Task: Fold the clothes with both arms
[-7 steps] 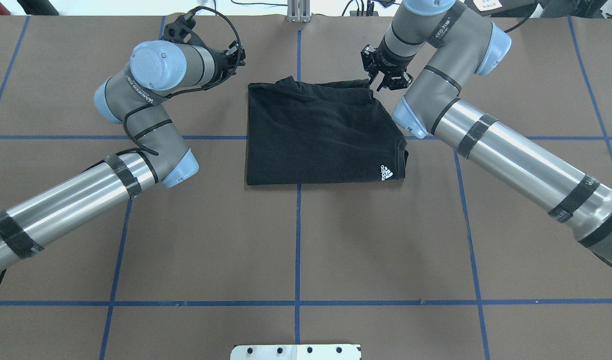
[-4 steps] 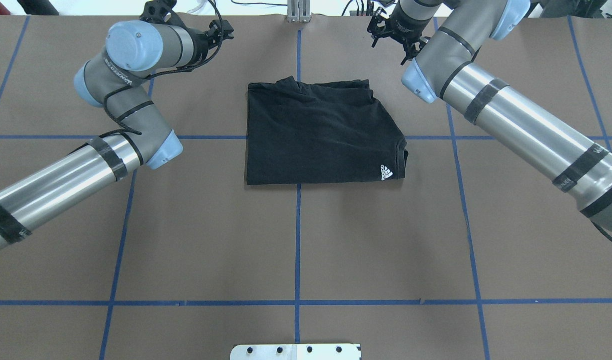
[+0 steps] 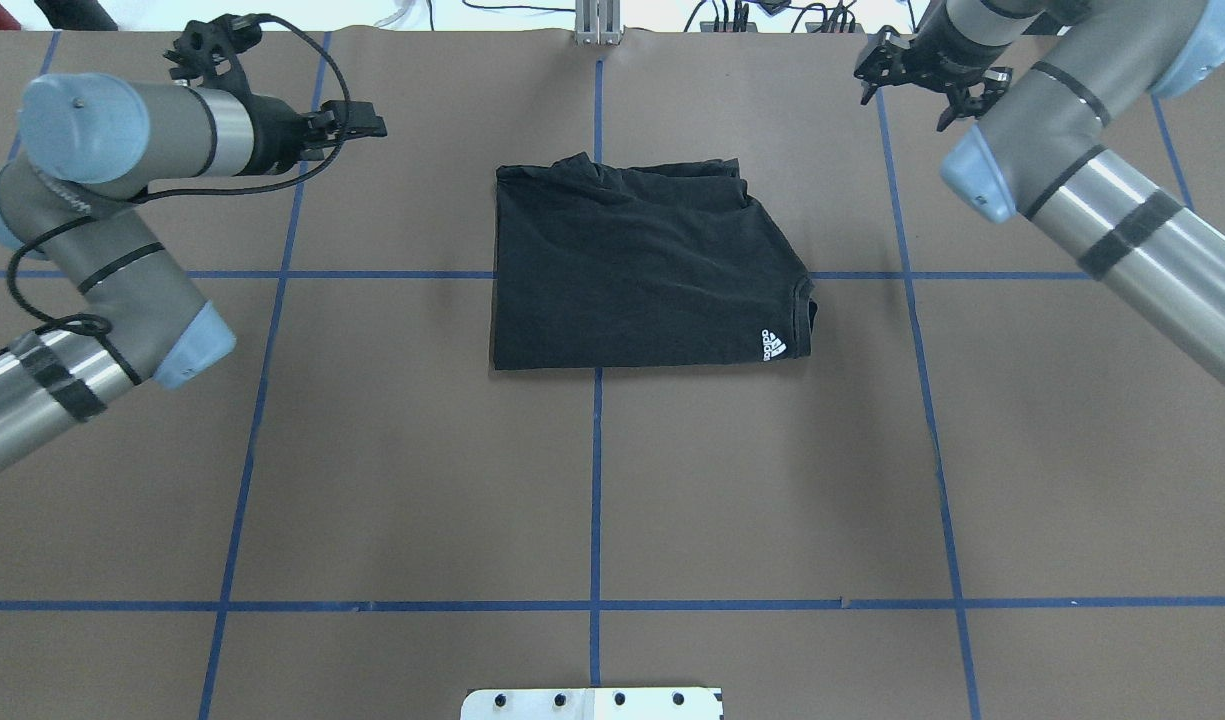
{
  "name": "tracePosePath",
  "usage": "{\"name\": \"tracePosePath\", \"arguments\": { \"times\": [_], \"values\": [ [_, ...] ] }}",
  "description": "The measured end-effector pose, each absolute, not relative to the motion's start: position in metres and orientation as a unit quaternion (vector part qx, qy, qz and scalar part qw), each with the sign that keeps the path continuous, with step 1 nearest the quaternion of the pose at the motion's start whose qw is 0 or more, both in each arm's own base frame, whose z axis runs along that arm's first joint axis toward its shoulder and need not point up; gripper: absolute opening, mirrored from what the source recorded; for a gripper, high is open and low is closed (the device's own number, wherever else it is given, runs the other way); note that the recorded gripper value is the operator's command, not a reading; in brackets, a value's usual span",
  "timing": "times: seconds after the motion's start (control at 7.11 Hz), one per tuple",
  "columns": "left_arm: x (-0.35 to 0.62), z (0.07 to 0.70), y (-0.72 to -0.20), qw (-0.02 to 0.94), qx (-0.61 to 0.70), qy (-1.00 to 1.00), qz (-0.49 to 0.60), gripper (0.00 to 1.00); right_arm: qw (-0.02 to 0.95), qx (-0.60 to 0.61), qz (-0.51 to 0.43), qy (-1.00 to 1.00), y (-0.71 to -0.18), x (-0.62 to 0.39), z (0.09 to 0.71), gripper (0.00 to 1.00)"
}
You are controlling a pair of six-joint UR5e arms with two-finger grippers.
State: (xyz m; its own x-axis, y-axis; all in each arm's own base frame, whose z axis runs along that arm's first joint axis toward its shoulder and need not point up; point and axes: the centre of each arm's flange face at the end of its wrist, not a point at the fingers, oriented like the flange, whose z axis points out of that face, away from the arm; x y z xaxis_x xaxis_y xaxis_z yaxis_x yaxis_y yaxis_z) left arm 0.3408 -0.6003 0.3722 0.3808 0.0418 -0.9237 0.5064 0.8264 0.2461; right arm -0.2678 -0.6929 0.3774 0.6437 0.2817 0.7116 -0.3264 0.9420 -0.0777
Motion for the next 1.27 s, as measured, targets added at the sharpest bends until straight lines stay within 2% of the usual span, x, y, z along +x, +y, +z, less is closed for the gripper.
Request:
{"name": "tracePosePath", "arguments": {
  "times": [0.42, 0.7, 0.98, 1.27],
  "values": [
    [0.195, 0.458, -0.532, 0.847, 0.29, 0.444, 0.025, 1.0, 0.93, 0.03, 0.062, -0.362, -0.597, -0.126, 0.446, 1.0],
    [0.094, 0.507, -0.494, 0.877, 0.266, 0.383, 0.119, 1.0, 0.931, 0.009, 0.018, -0.365, -0.522, -0.05, 0.49, 1.0],
    [0.001, 0.554, -0.452, 0.885, 0.228, 0.384, 0.134, 1.0, 0.932, -0.005, -0.017, -0.361, -0.459, 0.003, 0.541, 1.0],
    [-0.032, 0.565, -0.418, 0.882, 0.214, 0.401, 0.121, 1.0, 0.931, -0.012, -0.045, -0.361, -0.432, 0.018, 0.57, 1.0]
  ]
}}
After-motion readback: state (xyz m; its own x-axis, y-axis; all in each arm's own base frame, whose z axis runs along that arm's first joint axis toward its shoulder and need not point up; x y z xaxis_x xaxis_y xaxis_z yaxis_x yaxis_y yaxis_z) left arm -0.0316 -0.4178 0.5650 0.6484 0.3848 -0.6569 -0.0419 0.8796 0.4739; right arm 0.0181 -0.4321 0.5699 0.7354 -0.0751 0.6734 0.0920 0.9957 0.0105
